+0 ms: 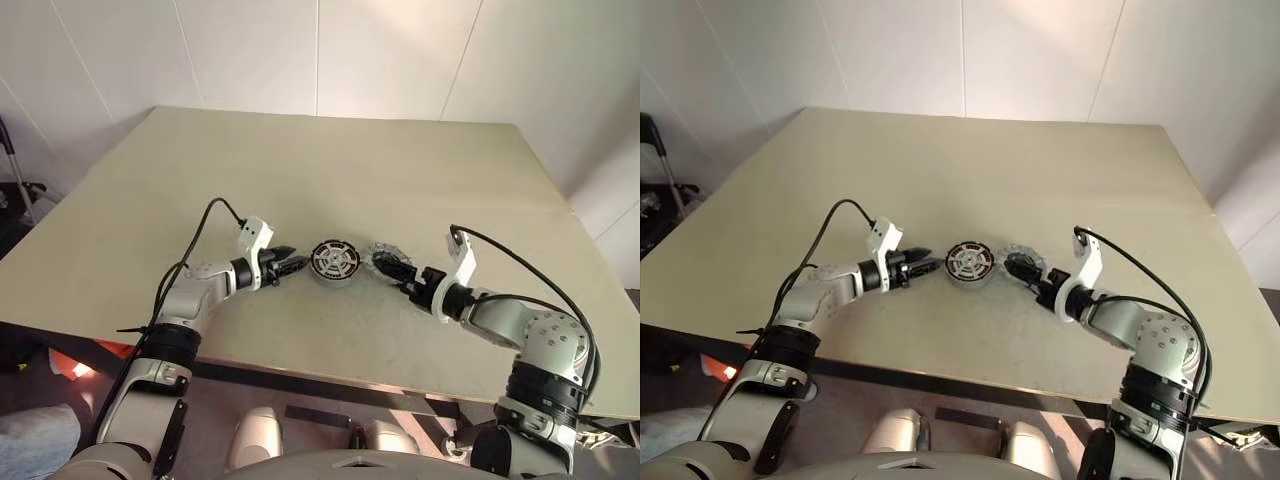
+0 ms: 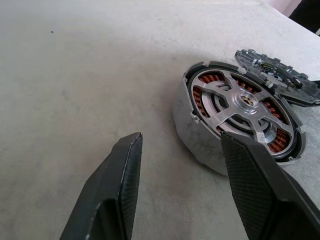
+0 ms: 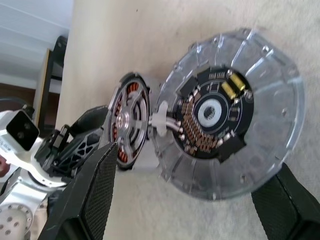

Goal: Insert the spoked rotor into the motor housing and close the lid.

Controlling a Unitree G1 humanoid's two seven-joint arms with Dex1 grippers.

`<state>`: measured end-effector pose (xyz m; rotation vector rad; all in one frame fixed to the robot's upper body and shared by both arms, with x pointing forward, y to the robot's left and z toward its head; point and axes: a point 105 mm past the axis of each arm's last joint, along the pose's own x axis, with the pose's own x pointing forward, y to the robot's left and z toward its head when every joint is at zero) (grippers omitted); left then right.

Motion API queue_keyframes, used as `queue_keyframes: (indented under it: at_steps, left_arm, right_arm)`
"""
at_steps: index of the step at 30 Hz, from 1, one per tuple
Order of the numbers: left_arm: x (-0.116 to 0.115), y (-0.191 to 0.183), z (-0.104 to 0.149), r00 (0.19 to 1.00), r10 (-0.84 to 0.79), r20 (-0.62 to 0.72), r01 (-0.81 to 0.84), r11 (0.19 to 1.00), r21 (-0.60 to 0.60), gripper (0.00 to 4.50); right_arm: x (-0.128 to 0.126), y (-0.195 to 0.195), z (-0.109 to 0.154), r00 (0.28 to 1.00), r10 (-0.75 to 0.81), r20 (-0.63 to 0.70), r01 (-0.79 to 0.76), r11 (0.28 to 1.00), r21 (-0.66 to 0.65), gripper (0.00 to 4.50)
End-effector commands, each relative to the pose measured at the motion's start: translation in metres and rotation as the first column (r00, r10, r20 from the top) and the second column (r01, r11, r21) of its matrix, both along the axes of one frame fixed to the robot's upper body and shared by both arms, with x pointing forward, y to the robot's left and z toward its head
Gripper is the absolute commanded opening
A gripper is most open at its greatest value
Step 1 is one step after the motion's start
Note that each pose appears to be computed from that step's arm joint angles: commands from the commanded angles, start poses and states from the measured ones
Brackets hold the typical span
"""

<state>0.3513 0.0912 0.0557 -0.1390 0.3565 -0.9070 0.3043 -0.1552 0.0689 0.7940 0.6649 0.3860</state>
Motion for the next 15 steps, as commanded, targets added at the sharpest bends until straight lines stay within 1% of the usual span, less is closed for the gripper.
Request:
queue_keyframes:
  at_steps: [1, 3, 5, 12, 15]
  left_arm:
    - [0.002, -0.004, 0.011, 0.999, -0.019, 0.048, 0.019, 1.0, 0.003, 2.64]
    - [0.001, -0.005, 0.011, 0.999, -0.024, 0.048, 0.023, 1.0, 0.006, 2.64]
    - [0.0, -0.006, 0.01, 0.999, -0.028, 0.046, 0.028, 1.0, 0.009, 2.64]
    - [-0.001, -0.005, 0.007, 0.999, -0.03, 0.039, 0.03, 0.999, 0.017, 2.64]
    - [-0.001, -0.005, 0.006, 0.999, -0.03, 0.036, 0.029, 0.999, 0.02, 2.64]
  right_arm:
    - [0.014, 0.005, 0.014, 0.997, -0.006, 0.081, 0.007, 1.0, -0.009, 4.44]
    - [0.017, 0.007, 0.015, 0.995, -0.003, 0.099, 0.005, 1.0, -0.015, 4.44]
    - [0.02, 0.011, 0.023, 0.991, 0.01, 0.132, -0.009, 1.0, -0.009, 4.44]
    - [0.022, 0.036, 0.06, 0.96, 0.104, 0.26, -0.113, 0.993, 0.021, 4.44]
    - [0.019, 0.047, 0.07, 0.947, 0.14, 0.288, -0.152, 0.988, 0.017, 4.44]
